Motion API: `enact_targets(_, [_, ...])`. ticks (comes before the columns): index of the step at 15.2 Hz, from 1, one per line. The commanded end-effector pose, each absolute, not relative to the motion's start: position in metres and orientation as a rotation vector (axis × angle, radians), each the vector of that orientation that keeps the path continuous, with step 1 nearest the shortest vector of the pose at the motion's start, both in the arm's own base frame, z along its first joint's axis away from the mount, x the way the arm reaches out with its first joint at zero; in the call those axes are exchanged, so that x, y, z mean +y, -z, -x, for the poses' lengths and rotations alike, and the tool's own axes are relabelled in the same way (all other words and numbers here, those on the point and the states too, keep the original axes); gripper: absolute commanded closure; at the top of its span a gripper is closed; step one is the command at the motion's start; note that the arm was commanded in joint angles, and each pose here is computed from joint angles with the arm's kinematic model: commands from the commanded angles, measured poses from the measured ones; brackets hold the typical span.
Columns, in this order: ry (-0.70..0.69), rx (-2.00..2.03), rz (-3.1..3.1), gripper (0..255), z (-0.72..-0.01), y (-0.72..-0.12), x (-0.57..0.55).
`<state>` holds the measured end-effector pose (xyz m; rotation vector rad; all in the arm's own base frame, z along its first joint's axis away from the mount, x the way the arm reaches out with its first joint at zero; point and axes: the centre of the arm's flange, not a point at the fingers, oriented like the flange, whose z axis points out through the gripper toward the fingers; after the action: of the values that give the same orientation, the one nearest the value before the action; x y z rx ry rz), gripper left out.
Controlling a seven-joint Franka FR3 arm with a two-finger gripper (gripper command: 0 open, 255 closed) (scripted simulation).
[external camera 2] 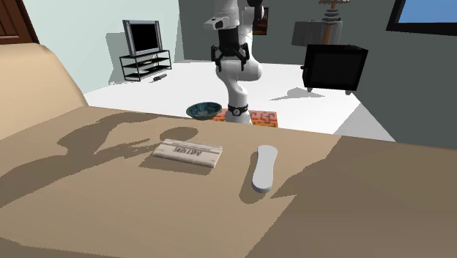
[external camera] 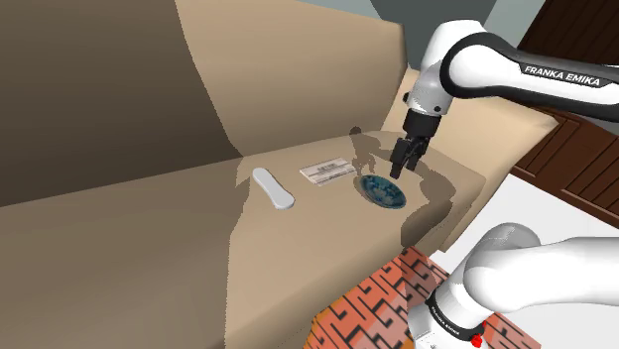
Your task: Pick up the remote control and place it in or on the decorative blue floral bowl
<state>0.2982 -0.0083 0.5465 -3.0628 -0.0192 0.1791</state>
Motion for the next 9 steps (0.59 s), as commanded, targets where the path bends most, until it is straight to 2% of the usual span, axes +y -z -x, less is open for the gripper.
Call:
enact_targets(1, [-0.179, -0.019, 3.063, 0, -0.298, -0.547, -0.008])
enact_targets(9, [-0.139, -0.009, 3.084, 0, -0.378, -0.5, 0.038])
